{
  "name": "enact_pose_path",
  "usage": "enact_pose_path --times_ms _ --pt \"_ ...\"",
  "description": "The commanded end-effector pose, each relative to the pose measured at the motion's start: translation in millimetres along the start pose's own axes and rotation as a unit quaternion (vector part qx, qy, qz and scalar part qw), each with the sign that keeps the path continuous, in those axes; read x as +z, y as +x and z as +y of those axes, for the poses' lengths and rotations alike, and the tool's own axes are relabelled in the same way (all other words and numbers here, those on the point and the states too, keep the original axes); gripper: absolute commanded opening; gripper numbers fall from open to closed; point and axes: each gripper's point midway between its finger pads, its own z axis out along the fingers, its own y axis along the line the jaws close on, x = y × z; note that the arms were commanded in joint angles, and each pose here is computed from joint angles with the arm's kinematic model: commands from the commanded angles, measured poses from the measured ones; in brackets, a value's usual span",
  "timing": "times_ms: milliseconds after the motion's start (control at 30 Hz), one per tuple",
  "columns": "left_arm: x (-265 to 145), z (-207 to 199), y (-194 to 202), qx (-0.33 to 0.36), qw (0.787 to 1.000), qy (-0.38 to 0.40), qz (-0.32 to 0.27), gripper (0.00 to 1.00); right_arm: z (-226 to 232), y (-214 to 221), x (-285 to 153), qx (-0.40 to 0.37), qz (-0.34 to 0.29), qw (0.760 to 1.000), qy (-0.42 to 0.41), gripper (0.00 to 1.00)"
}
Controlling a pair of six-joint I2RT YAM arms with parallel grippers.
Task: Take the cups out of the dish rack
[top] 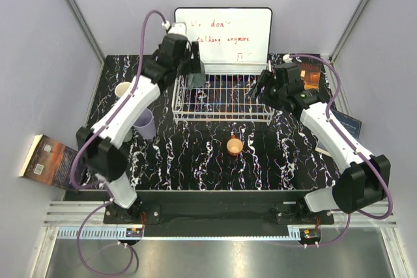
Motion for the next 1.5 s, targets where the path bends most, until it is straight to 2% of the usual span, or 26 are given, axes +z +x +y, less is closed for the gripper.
enact_pose_path --times_ms 0,300,533,833,1100,1367,1467 --pt "42.7 7.2 -27.6 -0.009 1.0 -0.008 -0.009 0.82 8.9 5.0 0.8 0.008 0.014 0.999 -0.029 0.75" --pt "110.4 34.5 -25.8 -0.02 1.0 -0.009 0.011 0.91 4.6 15.6 -9.0 0.005 0.025 0.999 -0.033 0.75" --pt "142.7 31.4 -20.9 0.001 1.0 -0.003 0.01 0.99 -6.1 25.9 -6.8 -0.006 0.043 0.999 -0.014 0.75" --pt "163.4 16.6 4.1 -0.01 0.999 0.042 0.016 0.99 -15.1 30.1 -6.4 -0.013 0.048 0.999 0.001 0.75" --pt "183.3 20.4 37.0 -0.002 0.998 0.041 0.044 0.99 -21.3 37.4 1.8 -0.016 0.06 0.998 0.012 0.75" --pt "206.7 19.1 50.1 0.006 0.998 0.048 0.045 0.99 -23.1 34.6 0.9 -0.024 0.055 0.998 0.018 0.75" --pt "208.8 16.8 42.3 0.007 0.998 0.05 0.036 0.99 -25.1 35.9 -0.3 -0.023 0.056 0.998 0.021 0.75"
